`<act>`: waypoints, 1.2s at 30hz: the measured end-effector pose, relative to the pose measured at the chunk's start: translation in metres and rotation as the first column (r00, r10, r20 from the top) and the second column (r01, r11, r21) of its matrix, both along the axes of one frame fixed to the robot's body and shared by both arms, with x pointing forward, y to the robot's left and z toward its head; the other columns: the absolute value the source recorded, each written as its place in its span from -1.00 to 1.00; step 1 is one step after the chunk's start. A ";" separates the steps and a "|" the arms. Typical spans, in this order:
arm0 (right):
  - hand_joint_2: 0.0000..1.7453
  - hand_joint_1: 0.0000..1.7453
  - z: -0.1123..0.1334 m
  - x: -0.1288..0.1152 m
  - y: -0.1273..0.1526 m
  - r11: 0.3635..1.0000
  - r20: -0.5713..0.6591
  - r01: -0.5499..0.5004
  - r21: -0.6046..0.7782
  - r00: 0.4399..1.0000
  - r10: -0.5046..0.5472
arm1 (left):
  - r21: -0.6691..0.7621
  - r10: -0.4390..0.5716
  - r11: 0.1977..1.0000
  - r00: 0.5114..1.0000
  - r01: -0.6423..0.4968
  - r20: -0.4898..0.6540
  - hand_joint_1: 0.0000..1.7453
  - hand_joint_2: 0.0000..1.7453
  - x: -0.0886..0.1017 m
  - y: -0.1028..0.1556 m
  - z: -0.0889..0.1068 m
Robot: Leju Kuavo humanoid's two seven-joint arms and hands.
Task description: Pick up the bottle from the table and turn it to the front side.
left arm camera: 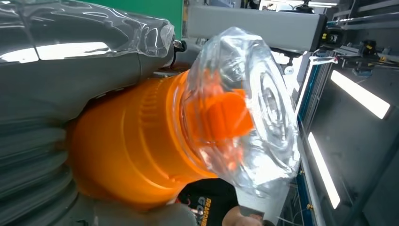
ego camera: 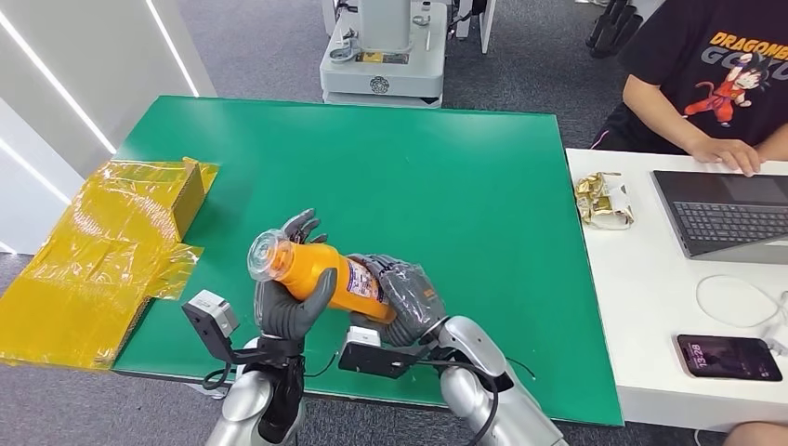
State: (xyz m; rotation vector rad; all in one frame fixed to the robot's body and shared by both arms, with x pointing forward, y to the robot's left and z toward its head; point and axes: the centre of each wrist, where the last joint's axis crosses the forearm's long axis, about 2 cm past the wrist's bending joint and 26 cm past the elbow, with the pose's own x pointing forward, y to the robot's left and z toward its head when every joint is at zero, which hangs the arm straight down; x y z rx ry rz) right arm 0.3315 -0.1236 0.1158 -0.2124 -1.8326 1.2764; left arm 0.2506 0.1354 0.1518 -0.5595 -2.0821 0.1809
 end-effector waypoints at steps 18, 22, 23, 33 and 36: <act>1.00 -1.00 -0.003 0.001 0.002 1.000 -0.001 0.004 0.000 1.000 -0.004 | 0.004 0.038 0.999 0.999 -0.038 0.010 1.00 1.00 0.004 0.003 0.001; 1.00 -1.00 0.001 -0.001 0.006 0.999 0.031 0.017 0.043 0.999 -0.019 | 0.001 0.041 0.999 0.999 -0.041 0.007 1.00 1.00 0.004 0.003 0.001; 1.00 -1.00 0.003 -0.003 0.007 0.998 0.042 0.021 0.060 0.999 -0.024 | 0.000 0.042 0.999 0.999 -0.042 0.006 1.00 1.00 0.004 0.003 0.001; 1.00 -1.00 0.016 -0.026 0.011 0.952 0.144 0.048 0.301 0.985 -0.095 | 0.026 0.097 0.995 0.995 -0.097 0.023 1.00 1.00 0.004 0.005 0.001; 1.00 -1.00 0.021 -0.036 0.010 0.902 0.171 0.051 0.430 0.976 -0.137 | 0.067 0.178 0.981 0.981 -0.184 0.077 1.00 1.00 0.005 0.013 0.007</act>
